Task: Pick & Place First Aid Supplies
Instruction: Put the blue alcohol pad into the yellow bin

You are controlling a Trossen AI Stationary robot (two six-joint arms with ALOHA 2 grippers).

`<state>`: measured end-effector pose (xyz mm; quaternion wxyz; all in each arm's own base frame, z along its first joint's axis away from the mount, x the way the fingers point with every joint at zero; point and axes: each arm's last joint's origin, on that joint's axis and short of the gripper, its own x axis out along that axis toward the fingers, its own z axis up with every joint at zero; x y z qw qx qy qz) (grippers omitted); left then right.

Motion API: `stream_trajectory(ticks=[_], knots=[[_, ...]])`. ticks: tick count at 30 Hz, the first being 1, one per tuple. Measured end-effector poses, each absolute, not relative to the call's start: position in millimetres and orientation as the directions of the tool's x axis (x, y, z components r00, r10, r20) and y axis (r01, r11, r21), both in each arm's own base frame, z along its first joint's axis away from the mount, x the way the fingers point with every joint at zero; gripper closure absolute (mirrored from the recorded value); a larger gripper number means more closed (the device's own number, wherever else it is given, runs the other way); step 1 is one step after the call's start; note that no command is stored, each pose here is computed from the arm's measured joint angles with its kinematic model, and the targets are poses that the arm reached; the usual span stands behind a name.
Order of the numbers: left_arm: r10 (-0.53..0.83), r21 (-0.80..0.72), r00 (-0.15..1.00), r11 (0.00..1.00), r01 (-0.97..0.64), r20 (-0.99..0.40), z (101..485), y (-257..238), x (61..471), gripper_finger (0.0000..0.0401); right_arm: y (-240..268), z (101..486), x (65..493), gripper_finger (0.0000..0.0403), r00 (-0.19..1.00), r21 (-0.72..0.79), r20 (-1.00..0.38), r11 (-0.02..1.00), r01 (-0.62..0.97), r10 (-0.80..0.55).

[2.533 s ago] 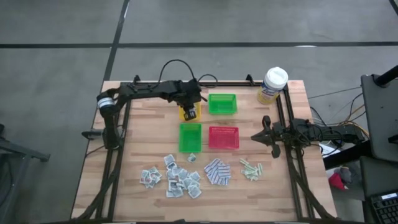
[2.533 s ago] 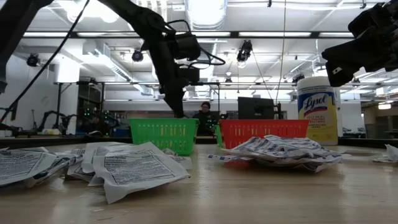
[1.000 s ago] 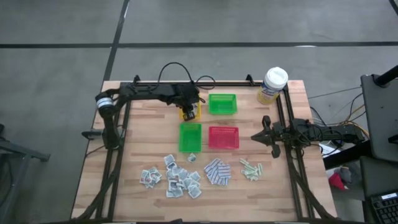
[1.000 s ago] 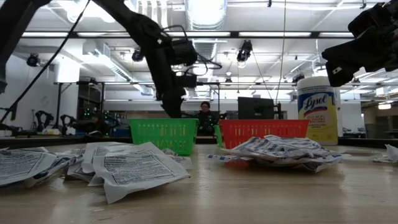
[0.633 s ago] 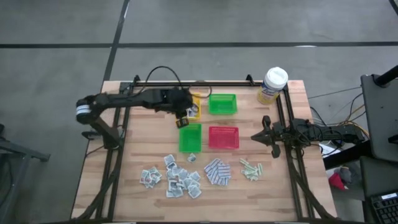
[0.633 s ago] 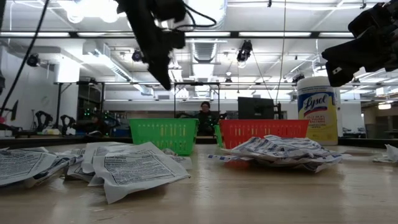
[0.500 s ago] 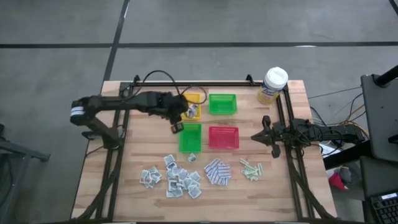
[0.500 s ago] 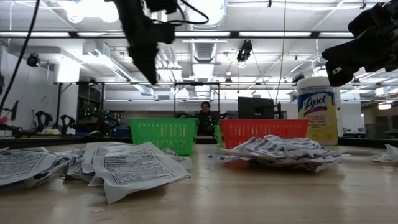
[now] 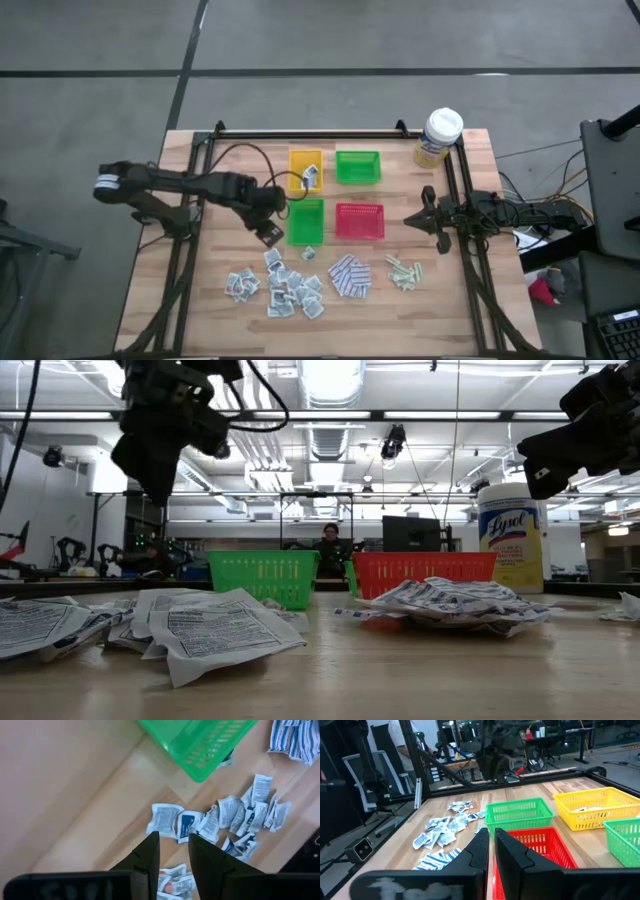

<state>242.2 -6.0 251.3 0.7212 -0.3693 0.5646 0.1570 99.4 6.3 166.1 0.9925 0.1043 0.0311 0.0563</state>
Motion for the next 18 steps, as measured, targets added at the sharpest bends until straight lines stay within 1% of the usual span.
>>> stream_trajectory(ticks=[4,9,14,18], knots=[[-0.207,-0.370,0.312,0.640,-0.673,-0.927,235.2,-15.2,239.7,0.0304,6.4,166.0,99.4,0.0374,0.992,0.211,-0.050,0.972,-0.105,0.118],[-0.189,-0.357,0.311,0.639,-0.682,-0.932,219.3,-22.4,236.5,0.0304,6.3,166.1,99.4,0.0374,0.992,0.211,-0.050,0.972,-0.105,0.118],[-0.161,-0.363,0.342,0.632,-0.685,-0.926,205.4,-27.4,235.5,0.0304,6.3,166.1,99.4,0.0374,0.992,0.211,-0.050,0.972,-0.105,0.118],[-0.164,-0.386,0.368,0.623,-0.681,-0.915,197.3,-31.6,235.4,0.0304,6.3,165.9,99.4,0.0374,0.992,0.211,-0.050,0.972,-0.105,0.118]])
